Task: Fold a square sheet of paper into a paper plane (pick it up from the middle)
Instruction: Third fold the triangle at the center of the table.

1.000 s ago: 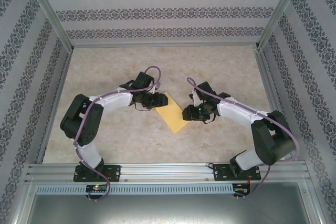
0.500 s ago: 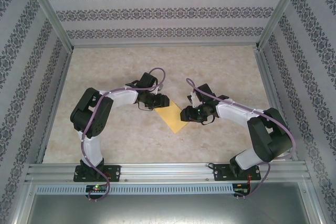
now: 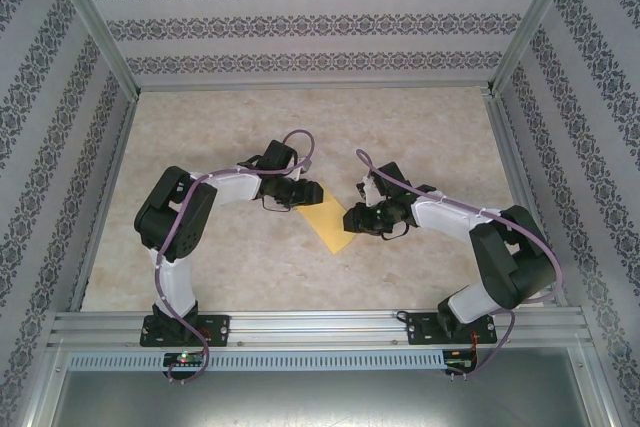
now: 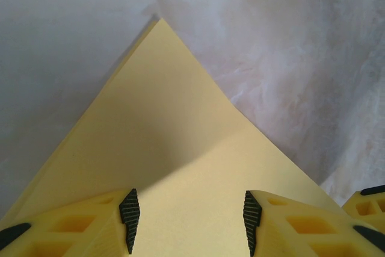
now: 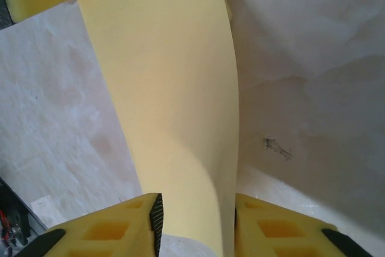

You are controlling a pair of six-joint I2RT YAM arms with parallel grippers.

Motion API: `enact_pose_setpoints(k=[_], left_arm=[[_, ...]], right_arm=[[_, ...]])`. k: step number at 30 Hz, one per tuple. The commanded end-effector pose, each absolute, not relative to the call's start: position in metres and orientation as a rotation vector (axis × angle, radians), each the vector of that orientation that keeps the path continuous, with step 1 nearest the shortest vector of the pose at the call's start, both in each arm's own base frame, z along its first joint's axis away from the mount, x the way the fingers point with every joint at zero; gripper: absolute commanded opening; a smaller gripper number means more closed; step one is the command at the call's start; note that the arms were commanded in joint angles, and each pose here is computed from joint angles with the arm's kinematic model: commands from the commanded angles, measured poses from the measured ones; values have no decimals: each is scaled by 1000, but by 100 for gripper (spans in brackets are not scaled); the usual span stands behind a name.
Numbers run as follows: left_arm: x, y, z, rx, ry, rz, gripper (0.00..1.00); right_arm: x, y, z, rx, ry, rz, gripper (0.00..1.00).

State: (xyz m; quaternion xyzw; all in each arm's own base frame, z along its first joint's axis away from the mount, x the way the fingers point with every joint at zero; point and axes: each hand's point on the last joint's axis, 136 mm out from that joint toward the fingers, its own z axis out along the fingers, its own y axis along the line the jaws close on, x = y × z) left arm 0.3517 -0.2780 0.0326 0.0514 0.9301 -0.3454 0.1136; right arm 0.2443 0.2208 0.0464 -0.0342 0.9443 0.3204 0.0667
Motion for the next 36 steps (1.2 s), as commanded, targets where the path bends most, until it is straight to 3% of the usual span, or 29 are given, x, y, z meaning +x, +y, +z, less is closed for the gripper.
enact_pose_setpoints(k=[1, 5, 16, 36], left_arm=[[339, -265, -3, 147, 2808, -965, 54], [340, -266, -2, 153, 2808, -966, 54], [337, -266, 1, 171, 2812, -977, 55], [336, -271, 15, 165, 2788, -1044, 52]], right_arm=[[242, 227, 52, -100, 2825, 1029, 28], [242, 234, 60, -112, 2803, 1043, 22], [233, 232, 74, -196, 2814, 862, 22], [239, 267, 63, -227, 2815, 960, 9]])
